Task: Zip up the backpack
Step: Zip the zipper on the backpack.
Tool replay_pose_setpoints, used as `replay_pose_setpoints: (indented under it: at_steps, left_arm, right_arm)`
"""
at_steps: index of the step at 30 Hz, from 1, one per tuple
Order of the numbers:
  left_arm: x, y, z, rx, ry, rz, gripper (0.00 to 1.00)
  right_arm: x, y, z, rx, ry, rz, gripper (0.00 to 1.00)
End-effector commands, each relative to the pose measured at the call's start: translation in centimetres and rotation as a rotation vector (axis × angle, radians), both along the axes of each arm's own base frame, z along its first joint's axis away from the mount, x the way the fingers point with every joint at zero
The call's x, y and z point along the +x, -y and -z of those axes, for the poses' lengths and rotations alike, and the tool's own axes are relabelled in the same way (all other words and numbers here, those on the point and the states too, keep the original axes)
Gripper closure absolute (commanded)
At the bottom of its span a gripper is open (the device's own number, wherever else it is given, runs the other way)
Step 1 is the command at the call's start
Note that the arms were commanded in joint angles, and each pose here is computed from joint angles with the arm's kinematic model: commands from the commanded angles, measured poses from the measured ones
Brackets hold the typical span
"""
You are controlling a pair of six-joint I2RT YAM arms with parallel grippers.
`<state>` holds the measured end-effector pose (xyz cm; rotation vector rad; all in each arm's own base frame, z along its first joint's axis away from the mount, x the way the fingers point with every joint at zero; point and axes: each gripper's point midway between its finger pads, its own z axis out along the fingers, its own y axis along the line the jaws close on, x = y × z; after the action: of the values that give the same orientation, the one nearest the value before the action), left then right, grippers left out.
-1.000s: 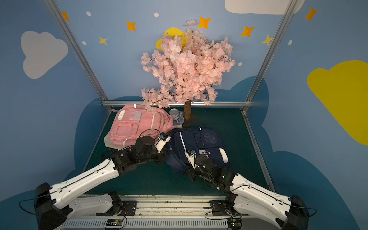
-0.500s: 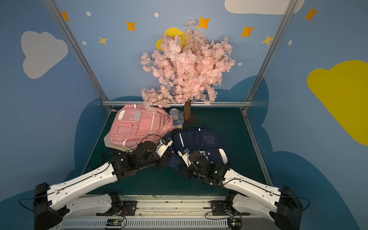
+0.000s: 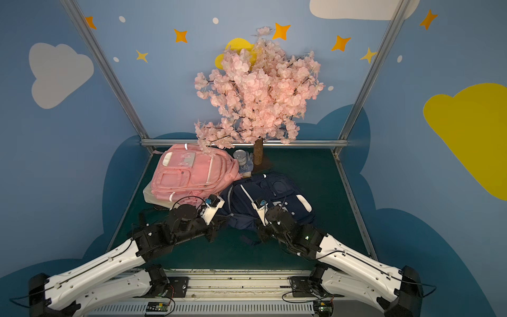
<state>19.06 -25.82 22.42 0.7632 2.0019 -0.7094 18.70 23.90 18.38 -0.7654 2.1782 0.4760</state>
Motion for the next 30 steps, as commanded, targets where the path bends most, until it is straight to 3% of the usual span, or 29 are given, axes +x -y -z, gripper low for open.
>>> replay_pose_setpoints:
  at_steps: [1, 4, 7, 10, 12, 15, 18, 22, 30]
  left_arm:
    - [0.5, -1.5, -0.5, 0.001, 0.012, -0.083, 0.98]
    - [0.1, -0.4, 0.0, -0.014, -0.005, -0.049, 0.98]
    - [-0.4, 1.8, 0.7, -0.037, -0.041, 0.002, 0.97]
    - [-0.6, 4.5, 1.2, -0.073, -0.079, 0.054, 0.97]
    - [-0.3, 6.1, 1.4, -0.098, -0.11, 0.07, 0.98]
    - [0.2, 7.7, 1.0, -0.127, -0.115, 0.095, 0.97]
    - [0.3, 8.7, 0.9, -0.123, -0.11, 0.123, 0.97]
    - [-0.2, 9.7, 1.5, -0.109, -0.141, 0.175, 0.98]
    - [-2.9, 11.2, 1.7, -0.097, -0.155, 0.293, 0.97]
  right_arm:
    - [4.3, 13.4, 2.2, -0.44, 0.087, 0.53, 1.0]
    - [5.2, 15.8, 2.2, -0.463, 0.044, 0.656, 0.99]
    - [5.5, 15.8, 2.6, -0.403, -0.015, 0.683, 0.99]
    - [4.9, 12.4, 2.8, -0.272, -0.088, 0.522, 0.93]
    - [2.8, 7.7, 2.6, -0.132, -0.159, 0.254, 0.8]
    - [-0.2, 4.1, 2.0, 0.019, -0.216, 0.052, 0.65]
    - [-1.8, 3.2, 2.4, 0.068, -0.207, -0.018, 0.53]
    - [-3.1, 2.0, 2.6, 0.117, -0.205, -0.087, 0.44]
    - [-2.0, -0.1, 3.6, 0.1, -0.197, -0.108, 0.45]
